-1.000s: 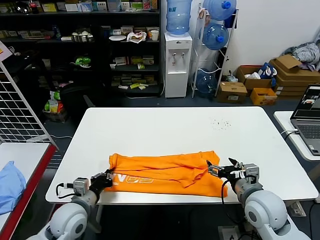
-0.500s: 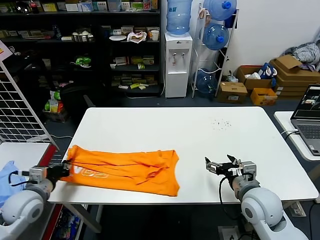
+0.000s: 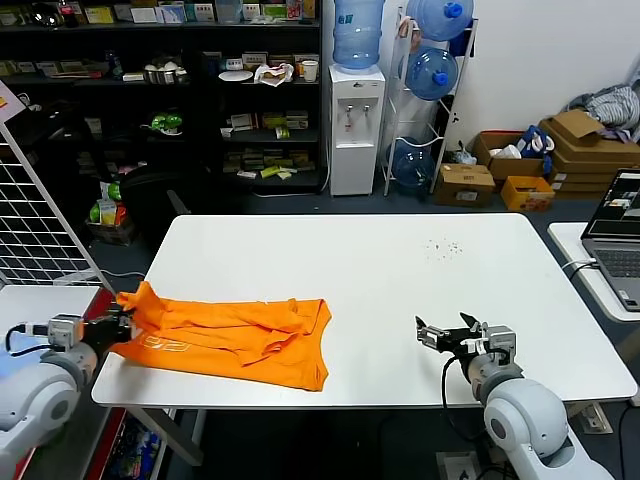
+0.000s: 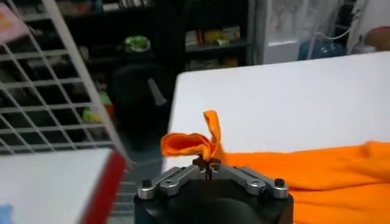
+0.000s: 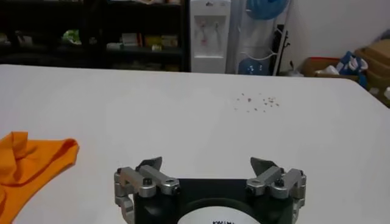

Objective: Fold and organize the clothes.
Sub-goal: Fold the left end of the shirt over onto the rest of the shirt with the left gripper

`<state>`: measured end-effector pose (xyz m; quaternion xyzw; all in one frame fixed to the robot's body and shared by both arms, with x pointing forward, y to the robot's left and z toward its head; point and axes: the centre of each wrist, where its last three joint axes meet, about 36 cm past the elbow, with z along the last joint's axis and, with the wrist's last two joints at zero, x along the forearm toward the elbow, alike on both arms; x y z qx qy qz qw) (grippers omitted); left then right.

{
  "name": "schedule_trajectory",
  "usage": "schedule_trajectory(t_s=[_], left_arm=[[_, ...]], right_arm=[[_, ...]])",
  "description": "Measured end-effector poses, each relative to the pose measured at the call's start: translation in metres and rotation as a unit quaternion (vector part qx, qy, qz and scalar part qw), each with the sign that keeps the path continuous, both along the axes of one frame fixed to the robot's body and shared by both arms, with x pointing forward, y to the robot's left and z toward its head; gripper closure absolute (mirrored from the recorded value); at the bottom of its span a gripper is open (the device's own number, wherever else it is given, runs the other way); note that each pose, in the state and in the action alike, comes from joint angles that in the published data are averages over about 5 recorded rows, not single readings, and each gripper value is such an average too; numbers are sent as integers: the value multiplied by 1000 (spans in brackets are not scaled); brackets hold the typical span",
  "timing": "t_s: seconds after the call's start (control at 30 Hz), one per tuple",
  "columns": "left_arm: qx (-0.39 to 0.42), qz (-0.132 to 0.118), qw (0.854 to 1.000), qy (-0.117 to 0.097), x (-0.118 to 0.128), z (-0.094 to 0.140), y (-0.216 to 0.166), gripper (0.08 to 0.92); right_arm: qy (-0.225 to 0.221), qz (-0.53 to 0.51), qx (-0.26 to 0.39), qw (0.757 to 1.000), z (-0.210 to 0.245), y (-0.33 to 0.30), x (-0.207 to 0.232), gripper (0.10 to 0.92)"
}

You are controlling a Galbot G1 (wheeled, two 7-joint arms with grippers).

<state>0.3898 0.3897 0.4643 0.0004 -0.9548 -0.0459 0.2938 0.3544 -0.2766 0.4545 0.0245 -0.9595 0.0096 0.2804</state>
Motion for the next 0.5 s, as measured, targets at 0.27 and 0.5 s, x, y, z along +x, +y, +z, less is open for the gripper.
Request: schedule_trajectory(t_s=[0.27,0.5], left_arm=[[-125,4,992,37,-3,-5,-79,889],[-199,-14,979,51,5,-2,-145,889]], right_arm=[[5,-13,-2,1000,-4,-1,-6,101],[11,-21,-1,1000,-9,-3,-7,101]])
